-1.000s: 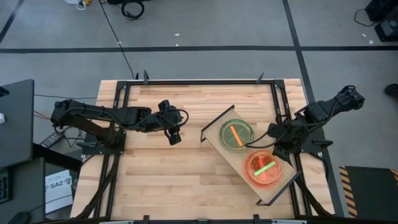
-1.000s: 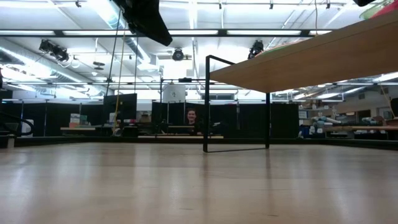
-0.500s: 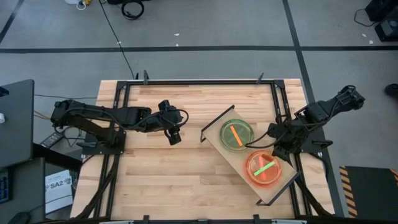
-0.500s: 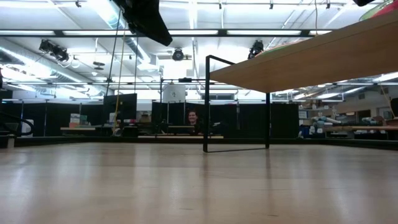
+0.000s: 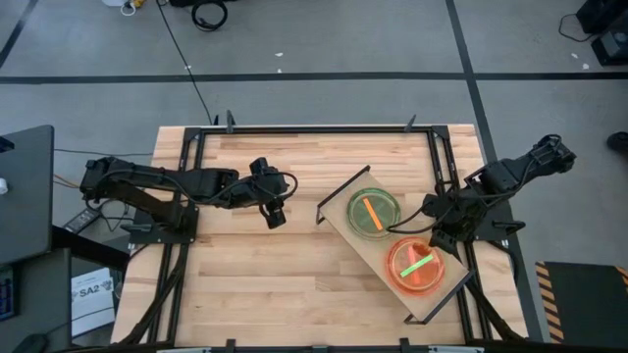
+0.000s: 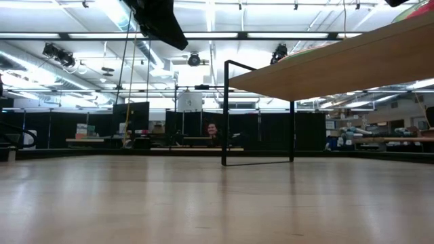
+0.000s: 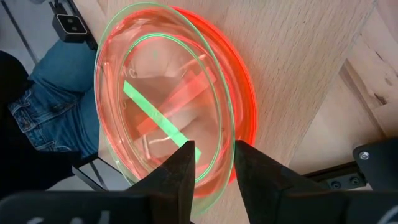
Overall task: Place and stack plates onto a shelf
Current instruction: Stack the green plate on top of the pink plate on the shelf, then return to Home Position
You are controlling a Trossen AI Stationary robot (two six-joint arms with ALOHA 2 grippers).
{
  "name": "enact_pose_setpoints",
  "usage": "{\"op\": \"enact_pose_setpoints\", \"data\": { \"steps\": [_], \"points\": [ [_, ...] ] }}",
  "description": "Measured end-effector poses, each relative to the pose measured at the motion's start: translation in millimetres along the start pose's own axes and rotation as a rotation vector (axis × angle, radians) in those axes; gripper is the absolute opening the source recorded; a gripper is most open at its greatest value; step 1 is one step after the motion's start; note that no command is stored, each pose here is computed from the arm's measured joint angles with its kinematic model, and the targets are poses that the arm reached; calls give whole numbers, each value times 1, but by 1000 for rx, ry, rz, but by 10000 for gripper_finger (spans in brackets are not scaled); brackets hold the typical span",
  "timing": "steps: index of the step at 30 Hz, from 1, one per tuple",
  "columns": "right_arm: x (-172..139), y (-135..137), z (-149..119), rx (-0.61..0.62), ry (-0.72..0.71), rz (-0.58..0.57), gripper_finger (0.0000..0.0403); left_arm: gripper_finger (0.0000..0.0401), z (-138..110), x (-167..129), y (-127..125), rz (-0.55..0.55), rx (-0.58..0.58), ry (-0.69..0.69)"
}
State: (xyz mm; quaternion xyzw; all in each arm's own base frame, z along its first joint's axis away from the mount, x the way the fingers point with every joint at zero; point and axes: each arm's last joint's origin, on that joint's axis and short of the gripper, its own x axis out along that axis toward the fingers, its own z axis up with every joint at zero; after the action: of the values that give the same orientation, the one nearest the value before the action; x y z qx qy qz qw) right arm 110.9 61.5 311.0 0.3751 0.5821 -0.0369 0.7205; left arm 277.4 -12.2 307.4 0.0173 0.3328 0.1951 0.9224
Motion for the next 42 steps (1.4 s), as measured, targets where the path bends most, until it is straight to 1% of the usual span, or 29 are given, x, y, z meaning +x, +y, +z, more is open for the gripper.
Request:
{"op": "enact_pose_setpoints", "data": {
  "steps": [4, 13, 19, 24, 29, 33, 35, 38, 42],
  "points": [
    [0, 0, 0, 7, 3, 1, 136, 130, 0, 0, 0, 0, 0, 0],
    [0, 0, 0, 10, 6, 2, 193, 130, 0, 0, 0, 0, 0, 0],
    [0, 0, 0, -37, -1, 0, 208, 130, 0, 0, 0, 0, 0, 0],
    [0, -1, 2, -74, -58, -29, 203, 130, 0, 0, 0, -1, -2, -4],
    [0, 0, 4, -140, -124, -51, 191, 130, 6, 0, -1, -14, -13, -60],
    [-1, 2, 8, -182, -207, -61, 174, 130, 14, -1, -4, -100, 17, -134],
    [-2, 4, 11, -180, -260, -48, 163, 130, 20, -2, -6, -132, 25, -185],
    [-3, 9, 17, -177, -346, -20, 145, 130, 28, -4, -6, -142, 34, -268],
    [-8, 18, 28, -263, -495, 40, 123, 130, 37, -7, -6, -136, 61, -364]
  ]
}}
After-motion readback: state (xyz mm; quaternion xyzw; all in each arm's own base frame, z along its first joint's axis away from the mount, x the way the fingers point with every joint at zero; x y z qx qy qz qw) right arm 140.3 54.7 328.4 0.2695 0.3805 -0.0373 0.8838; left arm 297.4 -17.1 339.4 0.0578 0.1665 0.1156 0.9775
